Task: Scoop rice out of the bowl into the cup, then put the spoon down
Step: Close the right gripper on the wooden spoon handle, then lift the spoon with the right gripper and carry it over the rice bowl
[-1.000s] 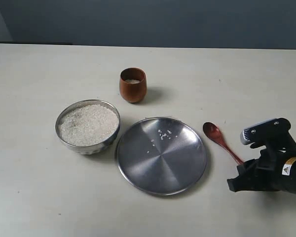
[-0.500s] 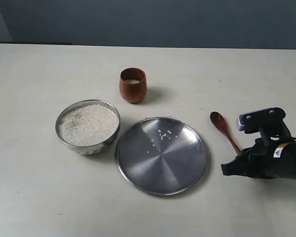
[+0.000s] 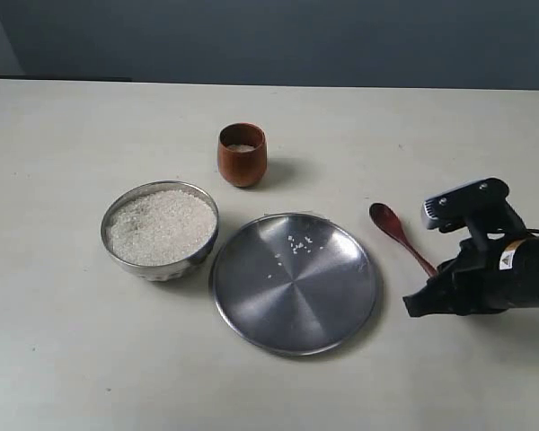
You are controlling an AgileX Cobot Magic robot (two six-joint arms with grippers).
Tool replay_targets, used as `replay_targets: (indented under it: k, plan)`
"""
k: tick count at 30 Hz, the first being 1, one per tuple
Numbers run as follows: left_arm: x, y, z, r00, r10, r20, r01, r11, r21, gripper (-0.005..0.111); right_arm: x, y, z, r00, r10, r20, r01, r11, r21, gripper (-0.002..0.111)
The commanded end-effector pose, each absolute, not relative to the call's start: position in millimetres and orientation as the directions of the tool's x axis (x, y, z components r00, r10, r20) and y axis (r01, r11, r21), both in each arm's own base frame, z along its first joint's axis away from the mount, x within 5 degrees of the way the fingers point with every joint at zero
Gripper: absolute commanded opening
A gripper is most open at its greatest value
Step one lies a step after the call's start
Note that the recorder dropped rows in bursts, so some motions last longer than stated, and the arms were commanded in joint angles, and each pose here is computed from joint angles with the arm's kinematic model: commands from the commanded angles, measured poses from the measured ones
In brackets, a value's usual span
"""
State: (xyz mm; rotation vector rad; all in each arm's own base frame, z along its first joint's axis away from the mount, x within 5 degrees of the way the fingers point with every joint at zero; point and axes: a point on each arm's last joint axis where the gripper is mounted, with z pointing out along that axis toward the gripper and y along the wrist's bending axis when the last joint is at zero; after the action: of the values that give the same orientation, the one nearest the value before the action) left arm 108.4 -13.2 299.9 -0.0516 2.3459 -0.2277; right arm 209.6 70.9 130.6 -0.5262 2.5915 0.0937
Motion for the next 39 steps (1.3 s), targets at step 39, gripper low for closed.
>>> replay_targets:
  k: [39]
  plan:
    - [109,-13,301,-0.705,-0.106,-0.702,0.028,0.984,-0.177,0.0,233,293,265,-0.031,-0.99,0.139,-0.683,-0.081,-0.726,-0.001]
